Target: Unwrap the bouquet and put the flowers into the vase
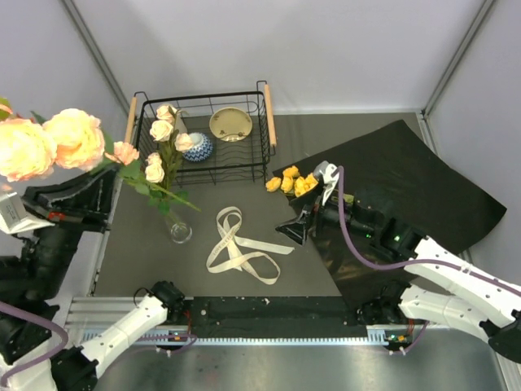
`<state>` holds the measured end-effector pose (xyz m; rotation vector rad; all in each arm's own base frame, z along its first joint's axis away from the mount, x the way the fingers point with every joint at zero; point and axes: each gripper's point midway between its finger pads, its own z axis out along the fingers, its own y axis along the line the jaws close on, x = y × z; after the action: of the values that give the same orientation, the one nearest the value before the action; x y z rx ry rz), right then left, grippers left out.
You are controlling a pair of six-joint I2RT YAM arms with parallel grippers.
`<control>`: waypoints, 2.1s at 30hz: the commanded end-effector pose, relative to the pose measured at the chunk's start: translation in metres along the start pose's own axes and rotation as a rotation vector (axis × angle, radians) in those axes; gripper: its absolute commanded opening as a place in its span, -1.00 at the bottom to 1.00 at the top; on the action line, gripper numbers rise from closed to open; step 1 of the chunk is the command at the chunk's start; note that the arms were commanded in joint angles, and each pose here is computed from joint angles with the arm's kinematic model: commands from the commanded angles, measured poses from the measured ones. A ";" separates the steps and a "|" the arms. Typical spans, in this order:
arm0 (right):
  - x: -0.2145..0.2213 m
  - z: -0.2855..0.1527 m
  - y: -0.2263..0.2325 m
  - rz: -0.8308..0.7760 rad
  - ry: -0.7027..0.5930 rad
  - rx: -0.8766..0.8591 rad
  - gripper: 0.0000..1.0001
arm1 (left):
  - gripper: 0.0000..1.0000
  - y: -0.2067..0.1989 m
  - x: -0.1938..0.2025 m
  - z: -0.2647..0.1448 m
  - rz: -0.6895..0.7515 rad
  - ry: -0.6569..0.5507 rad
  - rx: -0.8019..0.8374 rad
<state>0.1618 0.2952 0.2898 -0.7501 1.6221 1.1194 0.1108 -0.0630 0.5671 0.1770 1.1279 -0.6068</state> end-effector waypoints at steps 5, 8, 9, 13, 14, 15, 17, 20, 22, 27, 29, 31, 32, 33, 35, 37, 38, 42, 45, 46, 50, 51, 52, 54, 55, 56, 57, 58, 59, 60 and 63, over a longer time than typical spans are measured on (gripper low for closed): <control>-0.015 0.006 -0.001 -0.004 -0.023 0.021 0.97 | -1.00 0.070 0.036 -0.005 0.280 0.237 -0.330; -0.015 0.006 -0.001 -0.002 -0.024 0.023 0.98 | -1.00 0.081 0.045 -0.008 0.302 0.241 -0.382; -0.015 0.006 -0.001 -0.002 -0.022 0.023 0.97 | -1.00 0.082 0.047 -0.007 0.305 0.238 -0.385; -0.017 0.006 -0.001 -0.003 -0.028 0.023 0.98 | -1.00 0.091 0.052 -0.003 0.329 0.229 -0.436; -0.017 0.006 -0.001 -0.003 -0.027 0.025 0.97 | -1.00 0.092 0.052 0.000 0.333 0.230 -0.445; -0.018 0.006 -0.001 -0.005 -0.030 0.024 0.97 | -1.00 0.093 0.051 0.001 0.337 0.224 -0.448; -0.015 0.006 -0.002 -0.003 -0.023 0.026 0.97 | -1.00 0.093 0.046 0.004 0.349 0.201 -0.454; -0.015 0.005 -0.002 -0.003 -0.026 0.027 0.97 | -1.00 0.096 0.038 0.006 0.355 0.170 -0.476; -0.013 0.005 -0.003 -0.001 -0.023 0.029 0.97 | -1.00 0.097 0.035 0.008 0.353 0.148 -0.483; -0.015 0.005 -0.002 -0.001 -0.029 0.029 0.97 | -1.00 0.098 0.024 0.013 0.338 0.089 -0.507; -0.015 0.005 -0.002 -0.004 -0.028 0.028 0.98 | -1.00 0.099 0.023 0.014 0.336 0.076 -0.512; -0.016 0.004 -0.001 -0.005 -0.031 0.026 0.97 | -1.00 0.100 0.023 0.016 0.344 0.068 -0.519; -0.016 0.004 -0.002 -0.007 -0.032 0.028 0.97 | -1.00 0.101 0.022 0.017 0.346 0.066 -0.527; -0.016 0.004 -0.002 -0.007 -0.032 0.028 0.98 | -1.00 0.101 0.022 0.017 0.349 0.064 -0.529; -0.016 0.005 -0.002 -0.006 -0.030 0.027 0.97 | -1.00 0.101 0.020 0.019 0.345 0.050 -0.529; -0.015 0.004 -0.001 -0.006 -0.028 0.026 0.97 | -1.00 0.101 0.020 0.021 0.344 0.051 -0.529; -0.015 0.004 -0.002 -0.005 -0.029 0.029 0.98 | -1.00 0.101 0.020 0.022 0.346 0.051 -0.534; -0.015 0.004 -0.002 -0.006 -0.029 0.029 0.97 | -1.00 0.101 0.019 0.025 0.338 0.056 -0.540; -0.015 0.004 -0.002 -0.009 -0.031 0.030 0.97 | -1.00 0.102 0.024 0.029 0.329 0.082 -0.544; -0.016 0.003 -0.002 -0.010 -0.034 0.031 0.97 | -1.00 0.101 0.026 0.030 0.321 0.085 -0.544; -0.016 0.002 -0.002 -0.011 -0.035 0.029 0.97 | -1.00 0.101 0.035 0.028 0.313 0.082 -0.534; -0.017 0.002 -0.001 -0.012 -0.037 0.027 0.97 | -1.00 0.102 0.038 0.027 0.308 0.076 -0.542; -0.016 0.002 -0.002 -0.012 -0.035 0.031 0.97 | -1.00 0.104 0.038 0.025 0.303 0.074 -0.549; -0.017 0.002 -0.001 -0.011 -0.036 0.027 0.98 | -1.00 0.107 0.041 0.024 0.302 0.086 -0.571; -0.012 0.001 -0.003 -0.005 -0.017 0.035 0.98 | -1.00 0.108 0.044 0.024 0.305 0.097 -0.576; -0.012 0.001 -0.002 -0.007 -0.018 0.034 0.97 | -1.00 0.107 0.044 0.024 0.301 0.095 -0.573; -0.012 0.001 -0.003 -0.008 -0.016 0.035 0.97 | -1.00 0.108 0.050 0.025 0.303 0.104 -0.570; -0.012 0.001 -0.002 -0.008 -0.016 0.033 0.97 | -1.00 0.107 0.047 0.023 0.295 0.089 -0.568; -0.012 0.001 -0.003 -0.008 -0.017 0.036 0.97 | -1.00 0.108 0.049 0.022 0.294 0.090 -0.573; -0.012 0.001 -0.003 -0.006 -0.015 0.036 0.97 | -1.00 0.109 0.052 0.021 0.296 0.096 -0.578; -0.012 0.001 -0.002 -0.005 -0.016 0.033 0.97 | -1.00 0.112 0.054 0.016 0.293 0.095 -0.596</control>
<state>0.1694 0.2945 0.2703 -0.7354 1.7040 1.0714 0.1990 -0.0021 0.5172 -0.1040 1.2844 -0.0015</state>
